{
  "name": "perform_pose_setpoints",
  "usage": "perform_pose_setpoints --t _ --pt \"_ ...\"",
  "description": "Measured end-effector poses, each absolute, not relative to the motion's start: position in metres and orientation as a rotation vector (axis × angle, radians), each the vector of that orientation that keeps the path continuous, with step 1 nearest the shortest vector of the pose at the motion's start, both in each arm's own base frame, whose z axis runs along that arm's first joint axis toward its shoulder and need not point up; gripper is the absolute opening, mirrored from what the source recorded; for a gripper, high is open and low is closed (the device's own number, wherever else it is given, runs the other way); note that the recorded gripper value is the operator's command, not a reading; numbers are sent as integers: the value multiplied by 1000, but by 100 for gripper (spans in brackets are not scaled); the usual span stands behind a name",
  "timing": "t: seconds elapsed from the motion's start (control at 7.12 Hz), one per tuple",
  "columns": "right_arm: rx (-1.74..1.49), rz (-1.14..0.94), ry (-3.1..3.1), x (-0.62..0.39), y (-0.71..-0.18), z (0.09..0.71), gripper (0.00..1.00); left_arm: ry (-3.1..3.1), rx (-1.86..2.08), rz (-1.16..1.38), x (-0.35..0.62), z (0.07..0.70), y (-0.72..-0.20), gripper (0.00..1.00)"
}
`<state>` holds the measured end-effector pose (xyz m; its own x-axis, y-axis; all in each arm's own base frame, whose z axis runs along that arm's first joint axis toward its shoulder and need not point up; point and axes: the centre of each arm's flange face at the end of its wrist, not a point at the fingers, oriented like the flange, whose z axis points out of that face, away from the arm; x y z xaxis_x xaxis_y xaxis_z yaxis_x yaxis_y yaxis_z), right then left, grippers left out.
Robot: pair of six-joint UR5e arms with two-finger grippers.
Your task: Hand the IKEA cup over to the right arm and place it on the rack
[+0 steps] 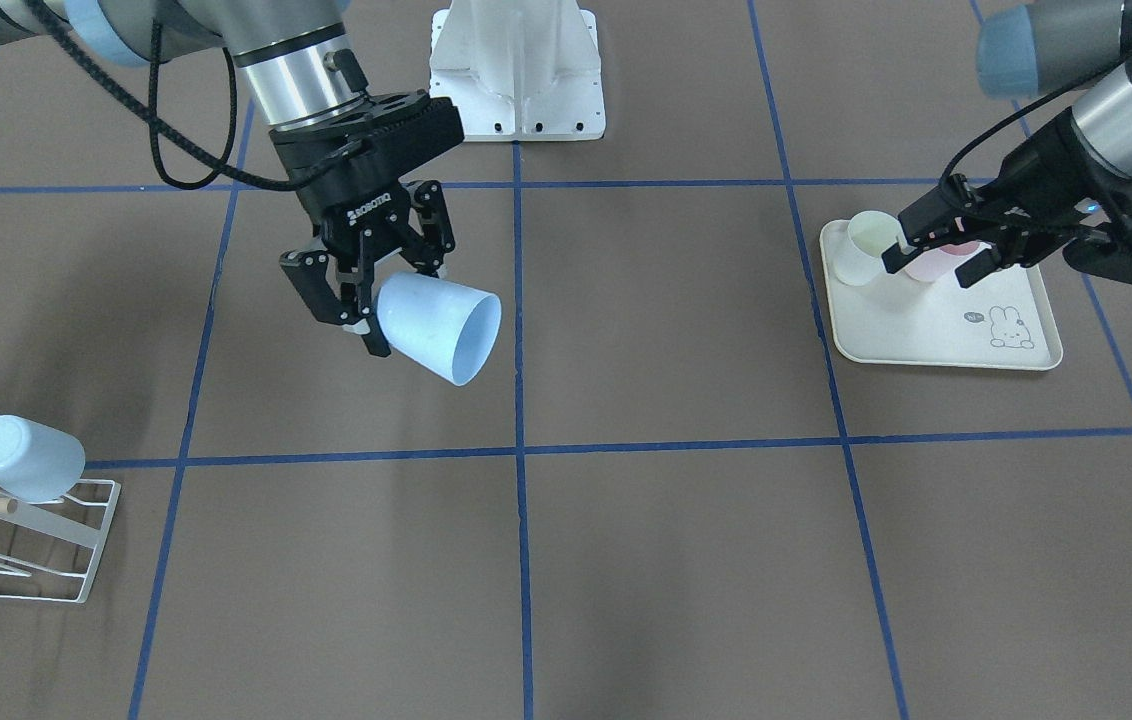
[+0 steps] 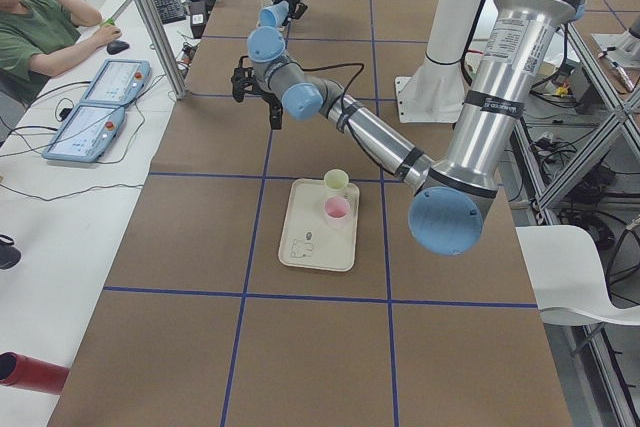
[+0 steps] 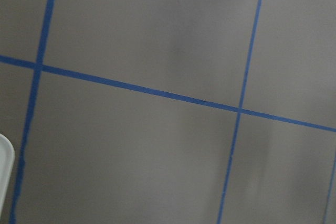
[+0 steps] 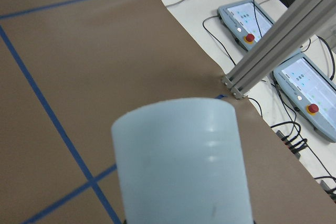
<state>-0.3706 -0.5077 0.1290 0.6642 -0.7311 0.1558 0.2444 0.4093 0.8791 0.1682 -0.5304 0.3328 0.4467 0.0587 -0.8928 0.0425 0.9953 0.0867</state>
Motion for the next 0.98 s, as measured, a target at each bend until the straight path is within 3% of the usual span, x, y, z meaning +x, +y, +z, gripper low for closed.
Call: perform_pose_setpoints --t 0.42,0.98 --pt "857 -958 -248 -304 -559 146 40 1054 137 87 135 373 -525 100" --pt "712 -1432 358 -258 -602 194 40 1054 130 91 131 380 -515 100"
